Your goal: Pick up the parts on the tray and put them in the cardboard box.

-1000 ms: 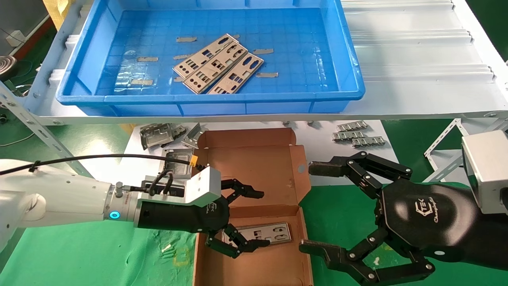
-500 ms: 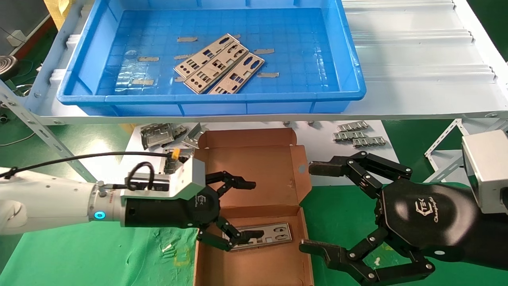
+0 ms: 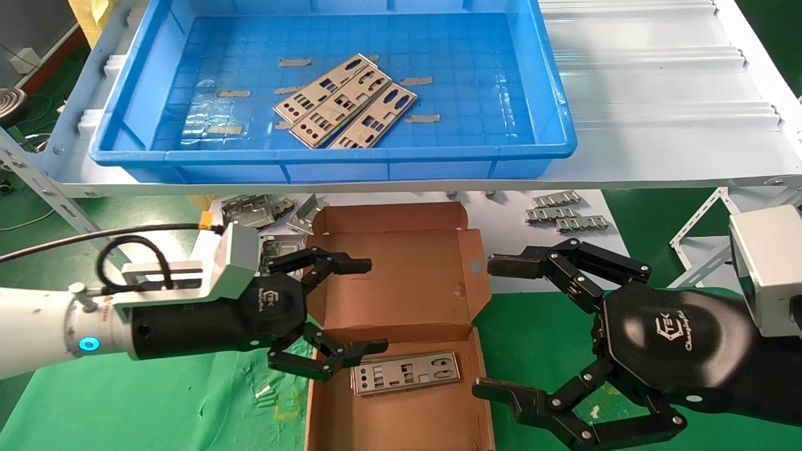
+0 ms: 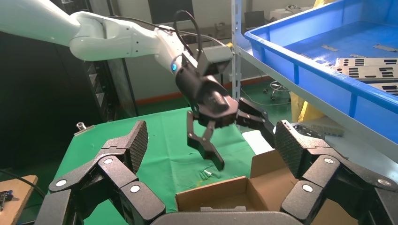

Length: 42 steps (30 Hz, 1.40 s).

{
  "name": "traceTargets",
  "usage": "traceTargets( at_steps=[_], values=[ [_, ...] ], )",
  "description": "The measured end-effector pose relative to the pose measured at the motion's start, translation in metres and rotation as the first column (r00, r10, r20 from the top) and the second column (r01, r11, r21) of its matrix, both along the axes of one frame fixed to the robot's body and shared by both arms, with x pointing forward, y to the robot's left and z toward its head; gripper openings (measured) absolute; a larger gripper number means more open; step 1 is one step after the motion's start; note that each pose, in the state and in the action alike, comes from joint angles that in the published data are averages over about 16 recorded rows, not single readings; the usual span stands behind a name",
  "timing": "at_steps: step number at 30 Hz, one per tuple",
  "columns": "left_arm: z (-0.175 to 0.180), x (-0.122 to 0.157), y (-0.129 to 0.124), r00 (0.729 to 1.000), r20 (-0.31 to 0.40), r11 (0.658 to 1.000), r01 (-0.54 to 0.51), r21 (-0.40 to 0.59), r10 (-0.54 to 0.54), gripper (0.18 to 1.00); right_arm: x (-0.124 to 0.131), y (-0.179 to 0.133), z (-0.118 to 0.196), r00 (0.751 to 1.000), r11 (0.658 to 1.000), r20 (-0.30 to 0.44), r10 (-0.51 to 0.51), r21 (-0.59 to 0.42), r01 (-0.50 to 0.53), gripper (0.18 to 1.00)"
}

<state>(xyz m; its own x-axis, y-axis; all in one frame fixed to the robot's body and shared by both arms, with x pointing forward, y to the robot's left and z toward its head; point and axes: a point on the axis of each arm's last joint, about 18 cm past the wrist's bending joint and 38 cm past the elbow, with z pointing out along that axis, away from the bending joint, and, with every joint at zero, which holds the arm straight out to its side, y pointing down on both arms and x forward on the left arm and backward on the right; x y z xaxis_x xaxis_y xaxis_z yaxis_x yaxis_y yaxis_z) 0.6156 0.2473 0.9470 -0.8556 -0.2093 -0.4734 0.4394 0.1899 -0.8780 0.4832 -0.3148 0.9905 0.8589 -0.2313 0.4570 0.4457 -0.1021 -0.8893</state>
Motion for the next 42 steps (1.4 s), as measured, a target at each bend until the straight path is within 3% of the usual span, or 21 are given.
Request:
traceTargets(
  at_steps=[22,34,42],
  values=[
    [0.032,-0.080,0.044,0.999,0.023,0.996,0.028,-0.080,-0.026,1.001,0.000,0.000,0.000,1.000,1.000,0.000,0.000,0.000,0.000,1.000],
    [0.043,-0.131,0.052,0.998,0.024,0.996,0.061,-0.060,-0.060,1.001,0.000,0.000,0.000,1.000,1.000,0.000,0.000,0.000,0.000,1.000],
    [0.046,-0.146,0.052,0.997,0.024,0.996,0.074,-0.048,-0.073,1.001,0.000,0.000,0.000,1.000,1.000,0.000,0.000,0.000,0.000,1.000]
  ],
)
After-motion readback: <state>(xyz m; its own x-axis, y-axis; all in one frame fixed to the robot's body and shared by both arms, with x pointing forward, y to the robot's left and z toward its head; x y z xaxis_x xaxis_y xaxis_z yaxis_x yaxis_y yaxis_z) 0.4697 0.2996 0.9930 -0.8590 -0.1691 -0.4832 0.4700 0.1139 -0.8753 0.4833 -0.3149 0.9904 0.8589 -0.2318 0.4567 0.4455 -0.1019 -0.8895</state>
